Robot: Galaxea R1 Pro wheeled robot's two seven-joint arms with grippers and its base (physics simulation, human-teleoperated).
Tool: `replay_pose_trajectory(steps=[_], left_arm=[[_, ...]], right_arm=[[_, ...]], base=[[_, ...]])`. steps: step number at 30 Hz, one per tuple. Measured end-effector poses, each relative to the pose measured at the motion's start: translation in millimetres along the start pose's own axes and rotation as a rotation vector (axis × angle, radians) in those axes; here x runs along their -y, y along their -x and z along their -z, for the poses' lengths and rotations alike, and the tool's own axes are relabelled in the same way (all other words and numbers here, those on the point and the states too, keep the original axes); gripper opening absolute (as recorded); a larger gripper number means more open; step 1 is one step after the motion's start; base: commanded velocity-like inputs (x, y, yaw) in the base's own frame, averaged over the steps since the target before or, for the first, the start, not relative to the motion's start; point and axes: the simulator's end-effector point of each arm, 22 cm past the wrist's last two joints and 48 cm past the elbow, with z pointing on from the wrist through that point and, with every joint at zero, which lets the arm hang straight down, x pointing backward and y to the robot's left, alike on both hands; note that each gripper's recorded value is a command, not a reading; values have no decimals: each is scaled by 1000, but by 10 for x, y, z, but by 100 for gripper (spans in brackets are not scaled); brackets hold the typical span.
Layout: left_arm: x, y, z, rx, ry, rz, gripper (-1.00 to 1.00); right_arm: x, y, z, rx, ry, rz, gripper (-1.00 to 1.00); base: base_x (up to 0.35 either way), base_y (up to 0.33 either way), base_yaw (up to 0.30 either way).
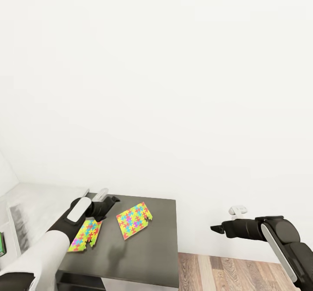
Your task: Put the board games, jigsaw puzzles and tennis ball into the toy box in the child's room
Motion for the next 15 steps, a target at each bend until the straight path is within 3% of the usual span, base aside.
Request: replay_pose_trajectory(steps=[15], left_arm=[[-1,-32,-72,-6,2,-1,100]], right_arm=[[35,-23,-34,-8,-1,-8,100]], base=[[0,0,0]])
